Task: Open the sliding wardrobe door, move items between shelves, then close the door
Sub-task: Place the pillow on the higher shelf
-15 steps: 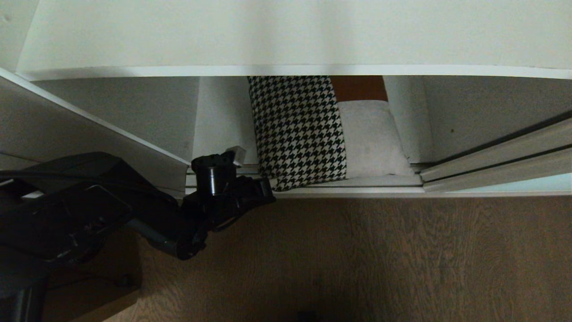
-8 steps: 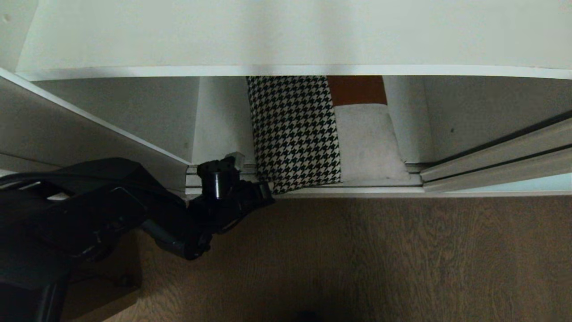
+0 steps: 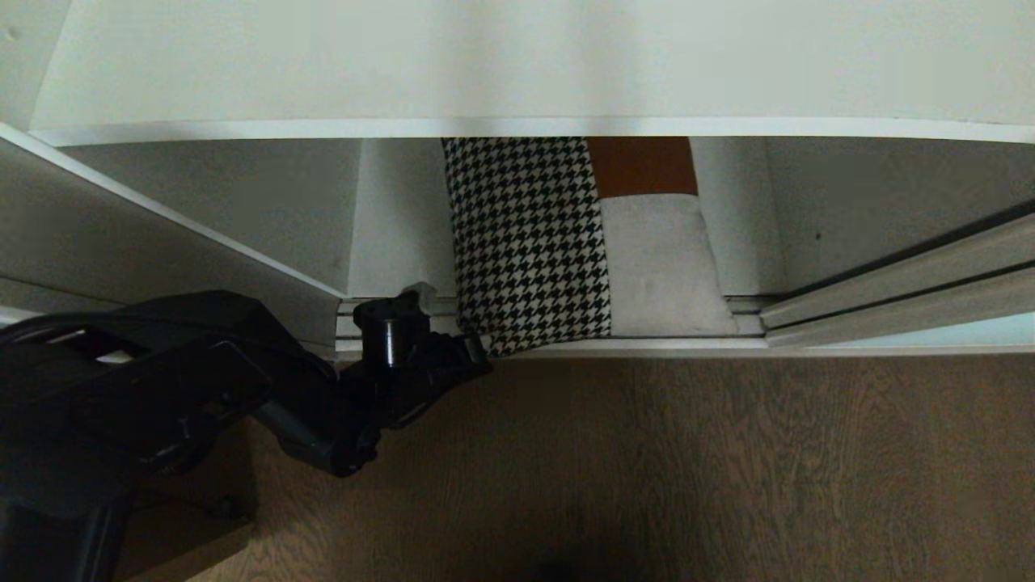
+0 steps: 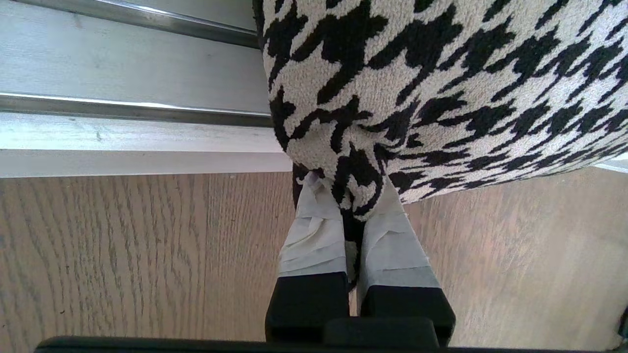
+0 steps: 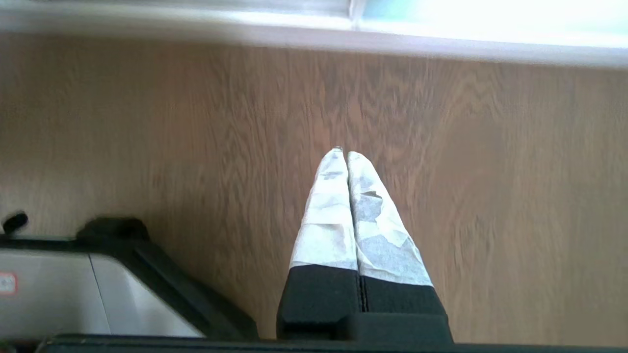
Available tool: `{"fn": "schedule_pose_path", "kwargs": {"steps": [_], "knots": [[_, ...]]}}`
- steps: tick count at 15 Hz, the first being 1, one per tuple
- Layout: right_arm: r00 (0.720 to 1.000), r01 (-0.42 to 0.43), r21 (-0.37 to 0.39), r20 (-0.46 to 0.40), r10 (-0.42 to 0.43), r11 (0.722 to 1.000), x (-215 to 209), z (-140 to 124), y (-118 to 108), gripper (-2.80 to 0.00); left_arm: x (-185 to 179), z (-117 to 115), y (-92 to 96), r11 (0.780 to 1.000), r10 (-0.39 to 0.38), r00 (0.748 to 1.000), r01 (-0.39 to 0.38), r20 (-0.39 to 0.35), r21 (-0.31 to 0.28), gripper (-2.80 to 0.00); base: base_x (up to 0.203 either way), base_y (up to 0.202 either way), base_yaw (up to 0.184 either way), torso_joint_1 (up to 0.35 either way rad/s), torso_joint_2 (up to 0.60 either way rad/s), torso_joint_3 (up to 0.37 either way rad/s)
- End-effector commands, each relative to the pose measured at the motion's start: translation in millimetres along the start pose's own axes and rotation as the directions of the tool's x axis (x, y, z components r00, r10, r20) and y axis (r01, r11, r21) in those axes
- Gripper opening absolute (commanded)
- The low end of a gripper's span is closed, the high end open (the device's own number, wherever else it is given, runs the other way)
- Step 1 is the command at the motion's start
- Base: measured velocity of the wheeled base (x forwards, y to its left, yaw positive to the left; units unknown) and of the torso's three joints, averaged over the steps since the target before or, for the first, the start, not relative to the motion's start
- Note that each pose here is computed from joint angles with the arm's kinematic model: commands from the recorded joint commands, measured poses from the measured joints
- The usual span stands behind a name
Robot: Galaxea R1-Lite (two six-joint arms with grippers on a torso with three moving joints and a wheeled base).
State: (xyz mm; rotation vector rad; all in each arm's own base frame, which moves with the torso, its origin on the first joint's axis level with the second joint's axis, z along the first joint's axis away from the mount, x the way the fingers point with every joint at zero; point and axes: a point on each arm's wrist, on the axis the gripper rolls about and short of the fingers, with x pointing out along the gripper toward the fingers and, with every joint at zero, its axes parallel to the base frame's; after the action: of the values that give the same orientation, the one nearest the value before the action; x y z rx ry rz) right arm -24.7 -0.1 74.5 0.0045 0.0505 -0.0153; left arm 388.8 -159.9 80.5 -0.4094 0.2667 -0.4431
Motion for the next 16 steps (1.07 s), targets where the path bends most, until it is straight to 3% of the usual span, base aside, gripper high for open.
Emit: {"fn": "schedule_pose_path", "kwargs": {"steps": [1,3,6,8,10,13,16], "knots": [[1.0,0.007,-0.002,-0.025,-0.007,1.0,-4,6,0,-2.8,0,-3,1.1,1.0,-0.002,1.0,0.002,0.003,-0.002,-2.8,0.0,0.0,0.0,0.0,0.0,0.0],[1.0,0.01,0.007,-0.023,-0.009,1.0,-10,32,0,-2.8,-1,-3,1.0,1.0,-0.004,1.0,0.004,0.007,-0.002,-2.8,0.0,0.0,0.0,0.0,0.0,0.0],[0.989,-0.047,0.075,-0.133,0.057,0.996,-5,47,1,-2.8,-3,-4,0.7,1.0,-0.01,1.0,0.01,0.018,-0.002,-2.8,0.0,0.0,0.0,0.0,0.0,0.0],[0.967,-0.087,0.105,-0.232,0.11,0.991,7,51,3,-2.8,-3,-6,-2.8,1.0,-0.02,1.0,0.02,0.012,0.0,-2.8,0.0,0.0,0.0,0.0,0.0,0.0],[0.925,-0.131,0.183,-0.331,0.186,0.974,23,59,5,-2.8,0,-13,-4.5,1.0,-0.024,1.0,0.024,-0.003,0.0,-2.8,0.0,0.0,0.0,0.0,0.0,0.0],[0.838,-0.178,0.289,-0.456,0.299,0.941,50,70,8,-2.8,2,-14,-5.6,1.0,-0.028,1.0,0.028,-0.004,0.001,-2.8,0.0,0.0,0.0,0.0,0.0,0.0],[0.77,-0.184,0.364,-0.524,0.363,0.913,88,79,10,-2.8,2,-14,-6.3,1.0,-0.03,1.0,0.03,-0.004,0.001,-2.8,0.0,0.0,0.0,0.0,0.0,0.0]]}}
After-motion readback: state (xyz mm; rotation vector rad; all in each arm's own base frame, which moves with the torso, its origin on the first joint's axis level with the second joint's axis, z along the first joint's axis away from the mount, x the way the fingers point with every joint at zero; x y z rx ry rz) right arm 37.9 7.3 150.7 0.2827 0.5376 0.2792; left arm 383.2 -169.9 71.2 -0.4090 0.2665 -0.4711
